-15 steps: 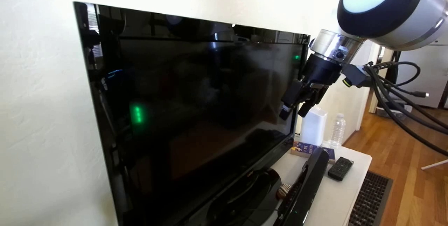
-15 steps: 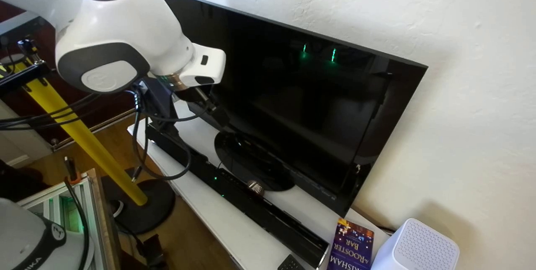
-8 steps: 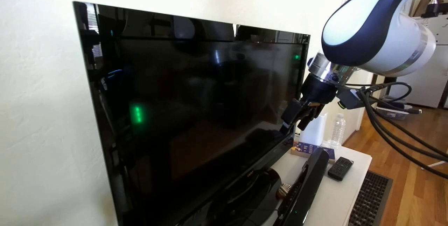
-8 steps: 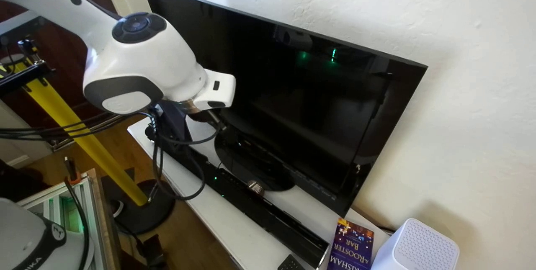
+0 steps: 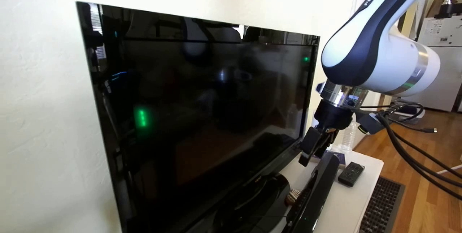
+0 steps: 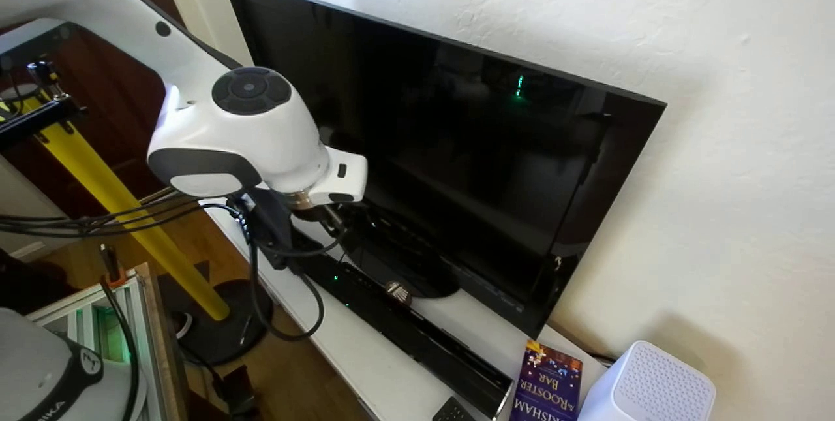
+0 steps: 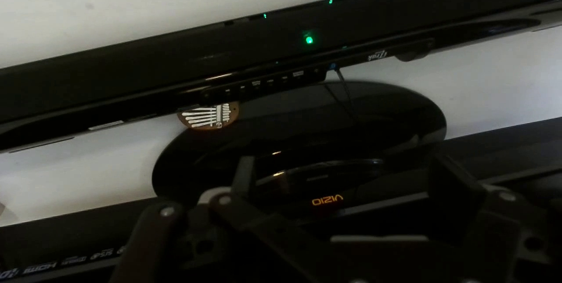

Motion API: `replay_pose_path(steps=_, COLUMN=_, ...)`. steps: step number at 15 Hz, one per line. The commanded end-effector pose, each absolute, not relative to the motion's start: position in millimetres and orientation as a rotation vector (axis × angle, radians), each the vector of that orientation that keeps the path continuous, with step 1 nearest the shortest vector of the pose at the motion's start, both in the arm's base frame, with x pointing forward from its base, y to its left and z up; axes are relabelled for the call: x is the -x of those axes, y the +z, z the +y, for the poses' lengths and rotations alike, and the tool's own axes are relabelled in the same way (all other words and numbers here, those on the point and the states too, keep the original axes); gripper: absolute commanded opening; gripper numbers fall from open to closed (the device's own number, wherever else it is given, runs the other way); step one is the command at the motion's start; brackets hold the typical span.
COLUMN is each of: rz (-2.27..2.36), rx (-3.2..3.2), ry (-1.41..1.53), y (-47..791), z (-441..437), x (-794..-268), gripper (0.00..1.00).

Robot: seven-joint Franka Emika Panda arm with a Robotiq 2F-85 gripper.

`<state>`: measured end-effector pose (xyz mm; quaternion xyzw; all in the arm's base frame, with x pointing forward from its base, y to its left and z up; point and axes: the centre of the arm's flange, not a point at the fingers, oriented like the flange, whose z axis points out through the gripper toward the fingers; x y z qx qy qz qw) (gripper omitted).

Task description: Press a button on the black object

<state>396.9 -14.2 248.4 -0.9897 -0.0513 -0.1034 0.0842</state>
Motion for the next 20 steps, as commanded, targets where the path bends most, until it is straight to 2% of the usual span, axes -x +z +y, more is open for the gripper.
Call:
replay_pose_path(steps=1, rz=-0.153, rx=2.952, ry=-0.312, y=249.2, z=-14.2, x=-397.6, gripper=1.0)
replay_pose_path(steps=8, rz=-0.193, rx=2.924, ry=-0.264, y=210.5, z=-0.9, x=-398.0, gripper=1.0)
replay_pose_path(steps=9, rz=-0.201, rx=2.919, ry=-0.251, y=203.7, z=1.9, x=-396.2, gripper=0.84)
replay_pose_path(steps=10, rz=-0.21, rx=2.914, ry=-0.241, y=197.0, z=4.1, x=-394.8, gripper=0.74)
replay_pose_path(steps=20, rz=-0.387, rx=2.84, ry=-0.335, y=147.8, z=7.9, x=-400.0, gripper=0.02)
